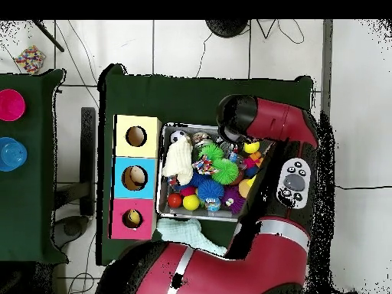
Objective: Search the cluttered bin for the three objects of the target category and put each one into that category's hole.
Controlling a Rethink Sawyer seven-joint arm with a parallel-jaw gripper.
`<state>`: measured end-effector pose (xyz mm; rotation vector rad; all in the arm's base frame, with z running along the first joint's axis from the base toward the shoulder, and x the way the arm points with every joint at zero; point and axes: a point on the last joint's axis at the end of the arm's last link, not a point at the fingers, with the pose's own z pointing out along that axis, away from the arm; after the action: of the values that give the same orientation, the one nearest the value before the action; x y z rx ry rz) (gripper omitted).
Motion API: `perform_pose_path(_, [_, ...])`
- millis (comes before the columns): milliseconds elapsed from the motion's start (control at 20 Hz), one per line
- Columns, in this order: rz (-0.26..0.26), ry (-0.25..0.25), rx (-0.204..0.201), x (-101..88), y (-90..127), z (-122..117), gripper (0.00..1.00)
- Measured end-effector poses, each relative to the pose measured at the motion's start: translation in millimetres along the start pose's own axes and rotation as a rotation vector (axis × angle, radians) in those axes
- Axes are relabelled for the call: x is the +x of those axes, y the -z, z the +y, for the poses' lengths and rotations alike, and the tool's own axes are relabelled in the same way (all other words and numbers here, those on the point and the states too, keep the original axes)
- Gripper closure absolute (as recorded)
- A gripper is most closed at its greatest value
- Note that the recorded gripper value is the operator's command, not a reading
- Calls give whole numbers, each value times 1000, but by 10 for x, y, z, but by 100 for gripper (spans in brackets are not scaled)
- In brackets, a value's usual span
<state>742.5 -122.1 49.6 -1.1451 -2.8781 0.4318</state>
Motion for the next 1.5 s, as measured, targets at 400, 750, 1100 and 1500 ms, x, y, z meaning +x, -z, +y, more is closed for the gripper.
perform_pose_path(400, [25,-12,4,-27,-5,-67,0])
perform_pose_path(750, [34,-71,-33,-96,-360,-413,0])
perform_pose_path(1100, [111,-109,-4,187,-729,-815,0])
perform_pose_path(1500, [165,-104,27,640,-832,-738,0])
